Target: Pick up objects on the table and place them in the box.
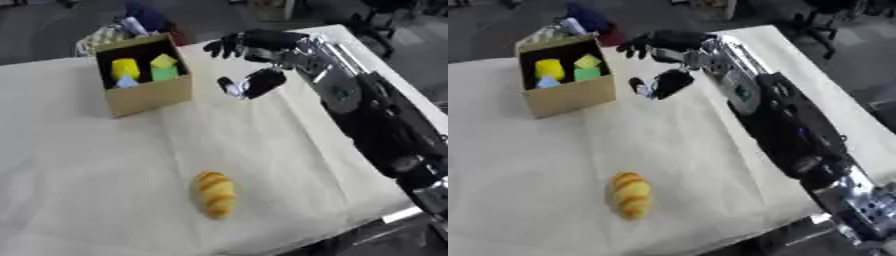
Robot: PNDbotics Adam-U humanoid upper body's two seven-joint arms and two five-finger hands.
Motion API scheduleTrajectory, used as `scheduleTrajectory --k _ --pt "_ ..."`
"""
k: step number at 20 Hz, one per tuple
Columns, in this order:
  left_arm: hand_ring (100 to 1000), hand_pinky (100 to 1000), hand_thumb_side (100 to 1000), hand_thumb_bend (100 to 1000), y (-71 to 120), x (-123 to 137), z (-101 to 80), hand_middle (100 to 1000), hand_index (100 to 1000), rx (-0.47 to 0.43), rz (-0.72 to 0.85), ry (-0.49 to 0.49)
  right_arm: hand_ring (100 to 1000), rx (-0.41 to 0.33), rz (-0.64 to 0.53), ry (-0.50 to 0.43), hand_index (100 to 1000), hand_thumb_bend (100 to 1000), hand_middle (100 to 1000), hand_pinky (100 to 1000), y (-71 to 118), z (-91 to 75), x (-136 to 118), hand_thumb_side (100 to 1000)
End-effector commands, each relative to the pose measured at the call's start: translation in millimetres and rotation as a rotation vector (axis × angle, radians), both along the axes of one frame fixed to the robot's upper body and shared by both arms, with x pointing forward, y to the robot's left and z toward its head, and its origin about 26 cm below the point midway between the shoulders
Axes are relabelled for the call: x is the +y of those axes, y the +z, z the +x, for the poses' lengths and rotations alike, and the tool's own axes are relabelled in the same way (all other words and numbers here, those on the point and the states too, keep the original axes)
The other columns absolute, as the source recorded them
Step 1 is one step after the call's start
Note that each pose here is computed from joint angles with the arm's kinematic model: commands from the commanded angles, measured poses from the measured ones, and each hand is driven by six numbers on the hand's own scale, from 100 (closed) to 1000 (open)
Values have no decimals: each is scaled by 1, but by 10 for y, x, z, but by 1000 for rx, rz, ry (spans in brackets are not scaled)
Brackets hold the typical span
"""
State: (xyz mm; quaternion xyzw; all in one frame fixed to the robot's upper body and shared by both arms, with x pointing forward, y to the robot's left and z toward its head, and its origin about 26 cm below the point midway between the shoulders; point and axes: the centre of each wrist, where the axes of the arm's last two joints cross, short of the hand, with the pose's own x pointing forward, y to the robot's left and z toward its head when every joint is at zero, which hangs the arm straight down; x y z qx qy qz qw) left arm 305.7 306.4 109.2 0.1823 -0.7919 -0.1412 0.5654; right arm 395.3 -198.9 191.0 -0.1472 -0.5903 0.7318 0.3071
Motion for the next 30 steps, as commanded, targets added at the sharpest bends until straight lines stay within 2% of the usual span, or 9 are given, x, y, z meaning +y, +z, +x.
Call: scheduleTrajectory --k 1,3,10,15,20,25,30 --pt "643 700 795 100 82 68 2 618 834 -20 34 13 833 52 -54 48 996 100 852 783 -8 -113 42 607" --pt "643 700 795 100 78 64 4 618 834 -18 33 13 839 82 -82 54 1000 100 857 792 -144 -127 105 593" --pt "643 700 801 100 47 47 3 618 835 -8 28 8 858 42 -234 118 995 139 865 819 -329 -102 329 582" --pt "643 700 803 100 40 46 3 618 835 -5 29 8 863 37 -324 165 981 162 856 828 -377 -121 337 580" --pt "643 697 805 100 36 57 -1 618 835 -2 32 12 862 46 -348 194 969 150 843 828 -401 -176 290 571" --pt "643 699 811 100 32 51 -2 618 835 1 32 9 862 51 -393 262 964 146 833 830 -440 -261 354 547" --pt "643 698 813 100 29 56 -4 618 835 3 34 12 861 5 -405 291 959 155 830 836 -450 -343 358 501"
